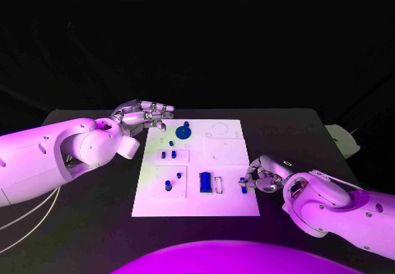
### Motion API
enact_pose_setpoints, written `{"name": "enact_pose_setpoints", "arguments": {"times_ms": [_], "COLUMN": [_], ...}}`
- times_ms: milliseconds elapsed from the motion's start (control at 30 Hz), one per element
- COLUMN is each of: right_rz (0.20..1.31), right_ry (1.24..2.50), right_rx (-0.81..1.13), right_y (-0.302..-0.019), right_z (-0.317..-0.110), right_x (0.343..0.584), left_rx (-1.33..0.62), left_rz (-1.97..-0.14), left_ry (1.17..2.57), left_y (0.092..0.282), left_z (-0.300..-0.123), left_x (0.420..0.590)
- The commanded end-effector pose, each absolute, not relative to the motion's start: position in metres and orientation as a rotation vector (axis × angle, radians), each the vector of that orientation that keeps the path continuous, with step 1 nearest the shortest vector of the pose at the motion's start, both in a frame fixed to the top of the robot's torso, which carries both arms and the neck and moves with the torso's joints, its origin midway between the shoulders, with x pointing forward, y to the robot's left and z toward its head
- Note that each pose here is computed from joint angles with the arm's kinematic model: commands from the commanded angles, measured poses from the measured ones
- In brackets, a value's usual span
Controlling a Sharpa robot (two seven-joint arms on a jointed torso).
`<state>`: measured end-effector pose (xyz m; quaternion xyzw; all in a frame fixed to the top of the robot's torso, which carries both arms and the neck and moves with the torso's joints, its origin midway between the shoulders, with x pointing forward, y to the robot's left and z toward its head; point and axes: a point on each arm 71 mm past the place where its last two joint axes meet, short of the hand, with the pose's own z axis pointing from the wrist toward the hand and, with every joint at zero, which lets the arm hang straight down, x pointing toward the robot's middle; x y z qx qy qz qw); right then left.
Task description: Assemble the parts on the task board
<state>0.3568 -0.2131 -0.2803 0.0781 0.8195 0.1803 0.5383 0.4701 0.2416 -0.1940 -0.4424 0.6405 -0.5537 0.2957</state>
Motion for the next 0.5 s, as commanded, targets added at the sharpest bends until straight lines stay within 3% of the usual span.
{"name": "enact_pose_setpoints", "arguments": {"times_ms": [33, 500], "right_rz": [0.393, 0.374], "right_ry": [1.976, 2.02], "right_rx": [0.142, 0.101], "right_y": [-0.2129, -0.2087], "right_z": [-0.2844, -0.2931], "right_x": [0.3576, 0.3576], "left_rx": [-1.167, -1.166], "left_rz": [-1.5, -1.503], "left_ry": [1.702, 1.704], "left_y": [0.2378, 0.2371], "left_z": [-0.1925, -0.1922], "left_x": [0.4696, 0.4689]}}
